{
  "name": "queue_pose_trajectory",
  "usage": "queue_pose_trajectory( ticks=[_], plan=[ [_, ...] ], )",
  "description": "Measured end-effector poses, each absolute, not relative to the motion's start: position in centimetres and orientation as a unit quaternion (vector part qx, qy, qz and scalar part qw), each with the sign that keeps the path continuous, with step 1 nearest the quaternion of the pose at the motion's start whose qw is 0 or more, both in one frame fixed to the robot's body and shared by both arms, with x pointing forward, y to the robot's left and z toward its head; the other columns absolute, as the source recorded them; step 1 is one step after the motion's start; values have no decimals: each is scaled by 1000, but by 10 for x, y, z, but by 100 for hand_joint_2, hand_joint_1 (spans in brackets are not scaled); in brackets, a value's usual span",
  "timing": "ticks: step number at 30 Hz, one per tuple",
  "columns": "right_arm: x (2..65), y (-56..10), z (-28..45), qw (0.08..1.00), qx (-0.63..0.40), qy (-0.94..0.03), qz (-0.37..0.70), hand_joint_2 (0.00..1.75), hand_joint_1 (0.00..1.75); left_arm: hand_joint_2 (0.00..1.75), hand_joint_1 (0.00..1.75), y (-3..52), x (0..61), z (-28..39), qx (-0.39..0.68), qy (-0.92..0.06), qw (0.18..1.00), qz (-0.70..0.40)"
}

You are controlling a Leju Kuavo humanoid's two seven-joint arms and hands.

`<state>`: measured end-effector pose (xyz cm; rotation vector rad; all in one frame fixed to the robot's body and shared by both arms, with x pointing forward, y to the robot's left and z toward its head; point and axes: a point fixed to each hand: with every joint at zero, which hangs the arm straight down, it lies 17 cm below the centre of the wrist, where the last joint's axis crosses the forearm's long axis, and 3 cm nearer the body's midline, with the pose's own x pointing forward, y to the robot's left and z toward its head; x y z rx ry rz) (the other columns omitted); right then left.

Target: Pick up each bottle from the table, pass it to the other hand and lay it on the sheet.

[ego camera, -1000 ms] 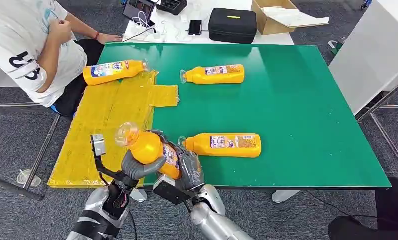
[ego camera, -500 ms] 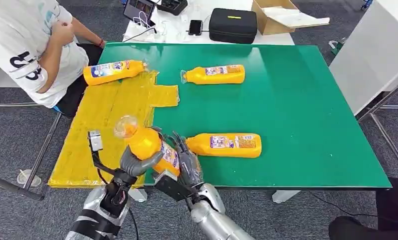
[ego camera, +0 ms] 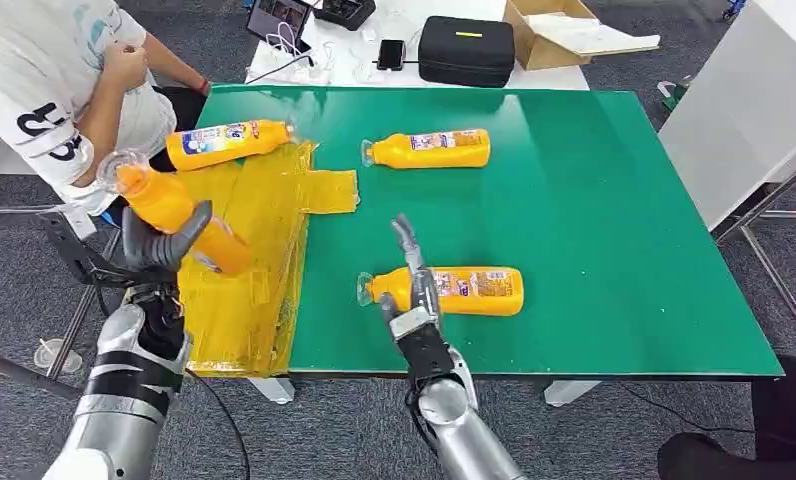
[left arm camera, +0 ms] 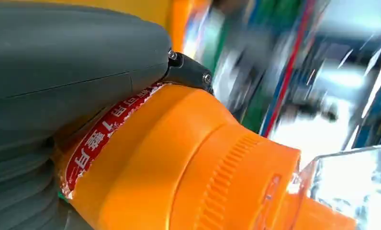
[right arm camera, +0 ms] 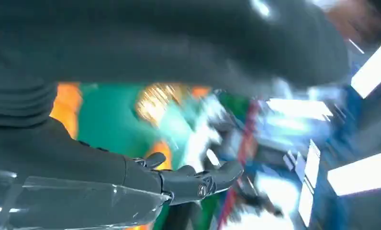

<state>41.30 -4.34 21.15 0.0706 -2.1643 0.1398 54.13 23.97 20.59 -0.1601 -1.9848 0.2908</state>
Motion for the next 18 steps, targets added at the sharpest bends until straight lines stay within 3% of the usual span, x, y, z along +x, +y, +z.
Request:
queue_pose_trajectory(
  ticks=[4, 12, 18],
  plan=[
    [402, -76, 251, 424, -6, -906, -10, 0, 0, 175, 175, 264, 551, 231, 84, -857, 504, 62],
    [390, -99, 280, 393, -19, -918, -52, 0, 0, 175, 175, 274, 556, 252, 146, -867, 476, 33],
    [393, -111, 286, 396, -3, -914, -91, 0, 0, 175, 175, 245, 574, 224, 384, -785, 414, -255]
  ],
)
